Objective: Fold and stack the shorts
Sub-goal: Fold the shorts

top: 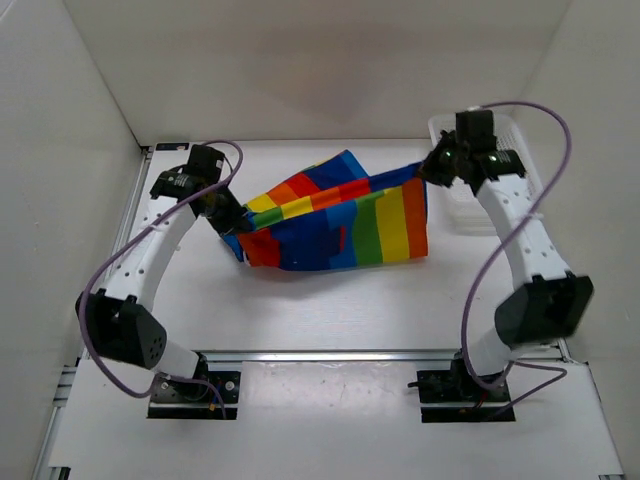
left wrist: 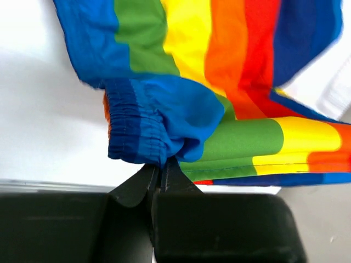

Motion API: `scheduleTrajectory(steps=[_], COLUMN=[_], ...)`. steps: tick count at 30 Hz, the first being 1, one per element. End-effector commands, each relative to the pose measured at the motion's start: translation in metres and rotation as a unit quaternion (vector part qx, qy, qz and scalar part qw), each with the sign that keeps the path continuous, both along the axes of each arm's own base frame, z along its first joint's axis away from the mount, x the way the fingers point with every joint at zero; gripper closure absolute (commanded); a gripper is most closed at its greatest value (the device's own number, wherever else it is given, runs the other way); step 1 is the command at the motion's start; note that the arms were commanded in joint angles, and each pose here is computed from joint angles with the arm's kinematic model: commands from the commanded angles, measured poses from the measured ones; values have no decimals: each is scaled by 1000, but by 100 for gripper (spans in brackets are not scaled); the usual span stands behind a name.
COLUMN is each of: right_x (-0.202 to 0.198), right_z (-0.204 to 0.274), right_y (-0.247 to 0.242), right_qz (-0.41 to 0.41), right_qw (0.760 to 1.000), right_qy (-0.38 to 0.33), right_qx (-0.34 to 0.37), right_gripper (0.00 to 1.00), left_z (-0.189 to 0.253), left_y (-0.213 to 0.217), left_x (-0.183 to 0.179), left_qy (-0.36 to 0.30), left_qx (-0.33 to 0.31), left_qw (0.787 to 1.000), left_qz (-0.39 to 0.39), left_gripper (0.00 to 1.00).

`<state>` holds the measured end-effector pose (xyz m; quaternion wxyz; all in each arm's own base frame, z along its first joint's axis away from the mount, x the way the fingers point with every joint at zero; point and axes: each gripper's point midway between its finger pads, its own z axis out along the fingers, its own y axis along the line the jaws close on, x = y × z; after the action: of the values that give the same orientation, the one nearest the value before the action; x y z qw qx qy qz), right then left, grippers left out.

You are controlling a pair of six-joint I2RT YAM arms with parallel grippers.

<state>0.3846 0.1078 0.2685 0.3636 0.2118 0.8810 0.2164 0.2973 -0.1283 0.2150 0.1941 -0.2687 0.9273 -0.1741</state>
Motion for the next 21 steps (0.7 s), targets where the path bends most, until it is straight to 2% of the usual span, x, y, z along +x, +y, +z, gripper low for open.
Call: scheduleTrajectory(steps=[1, 6, 10, 12, 14, 15, 16, 17, 18, 21], right_x=[64, 83, 55, 28, 6, -16, -32, -45, -65, -117], right_z=[41, 47, 53, 45, 35, 41, 15, 10, 19, 1], right_y=[3, 11, 8, 5, 0, -6, -11, -13, -19, -28], right_qz=[3, 13, 17, 21, 25, 21, 19, 19, 11, 4], right_qw=[996, 995, 995, 995, 995, 995, 996, 997, 996, 997], right_qy=[-87, -94, -97, -91, -84, -90, -62, -55, -71, -57], right_qx=[-31, -37, -34, -42, -47, -49, -57, -58, -55, -47], right_gripper=[100, 100, 100, 100, 100, 100, 100, 100, 100, 100], left_z=[-10, -13, -17, -29, -29, -32, -38, -41, -44, -54], left_y=[32, 35, 39, 45, 50, 52, 54, 55, 54, 51], left_x=[7, 9, -12, -30, -49, -58, -73, -80, -87, -110], left_qy=[21, 19, 27, 49, 44, 50, 52, 53, 56, 61], left_qx=[40, 46, 63, 73, 76, 77, 75, 75, 67, 51], left_qw=[999, 999, 997, 996, 996, 996, 996, 996, 996, 997], left_qz=[17, -3, -22, -20, -18, -18, -13, -13, -11, -8], left_gripper=[90, 90, 90, 90, 90, 90, 90, 90, 90, 90])
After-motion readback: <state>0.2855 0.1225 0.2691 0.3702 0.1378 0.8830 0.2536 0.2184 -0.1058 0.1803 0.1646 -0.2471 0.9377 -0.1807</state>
